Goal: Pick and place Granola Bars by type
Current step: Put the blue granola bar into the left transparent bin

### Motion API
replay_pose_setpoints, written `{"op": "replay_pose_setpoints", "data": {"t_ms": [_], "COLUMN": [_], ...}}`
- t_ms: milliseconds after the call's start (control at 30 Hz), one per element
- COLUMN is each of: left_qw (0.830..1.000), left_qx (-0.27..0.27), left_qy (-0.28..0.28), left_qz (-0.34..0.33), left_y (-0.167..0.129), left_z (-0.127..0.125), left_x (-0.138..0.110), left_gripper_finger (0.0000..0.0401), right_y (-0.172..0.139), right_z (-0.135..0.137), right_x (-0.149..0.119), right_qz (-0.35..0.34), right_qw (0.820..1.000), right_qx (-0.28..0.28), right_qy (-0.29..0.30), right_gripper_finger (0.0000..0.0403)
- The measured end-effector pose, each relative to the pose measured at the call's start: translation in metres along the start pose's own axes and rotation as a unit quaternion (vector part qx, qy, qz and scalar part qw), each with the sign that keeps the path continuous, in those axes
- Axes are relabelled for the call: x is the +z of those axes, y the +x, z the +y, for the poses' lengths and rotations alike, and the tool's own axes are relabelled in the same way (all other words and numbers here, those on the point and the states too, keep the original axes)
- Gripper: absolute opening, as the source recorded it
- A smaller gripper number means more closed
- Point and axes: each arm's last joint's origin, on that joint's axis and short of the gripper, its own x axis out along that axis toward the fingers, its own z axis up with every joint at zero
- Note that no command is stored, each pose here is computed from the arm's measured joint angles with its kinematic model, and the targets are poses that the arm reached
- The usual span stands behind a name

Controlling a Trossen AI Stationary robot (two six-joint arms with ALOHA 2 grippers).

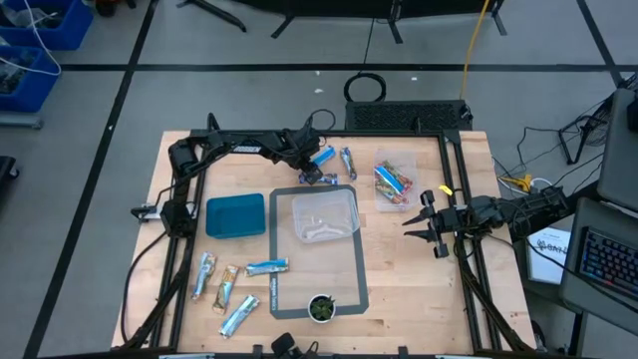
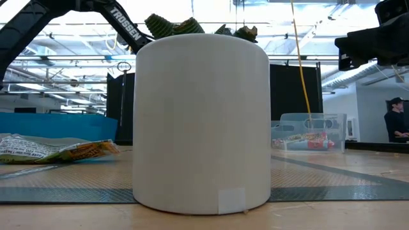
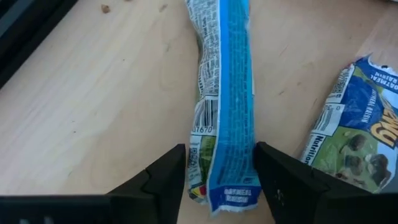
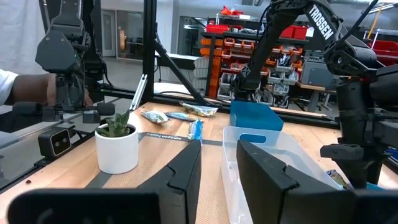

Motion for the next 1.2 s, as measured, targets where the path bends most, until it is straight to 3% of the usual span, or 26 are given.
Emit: {"op": "replay_pose_setpoints", "data": {"t_ms": [467, 800, 1200], "left_qw": [1.000, 0.998, 0.990], "left_qx": [-0.004, 0.051, 0.061], "left_qy": [0.007, 0.026, 0.062], "left_qz": [-0.002, -0.019, -0.110], "left_y": [-0.001, -0.006, -0.064], "left_z": [0.000, 0.002, -0.013], "left_x": [0.001, 0.004, 0.023], "left_gripper_finger": [0.0011, 0.0004, 0.0002], "right_y": [0.000, 0.000, 0.000], "right_z": [0.000, 0.000, 0.000], "right_x": [0.000, 0.000, 0.000], "right_qz": [0.000, 0.000, 0.000], "right_qw": [1.000, 1.000, 1.000], "right_qx": [0.000, 0.000, 0.000], "right_qy": [0.000, 0.000, 0.000], "right_gripper_finger": [0.0096, 0.0095, 0.0098]}}
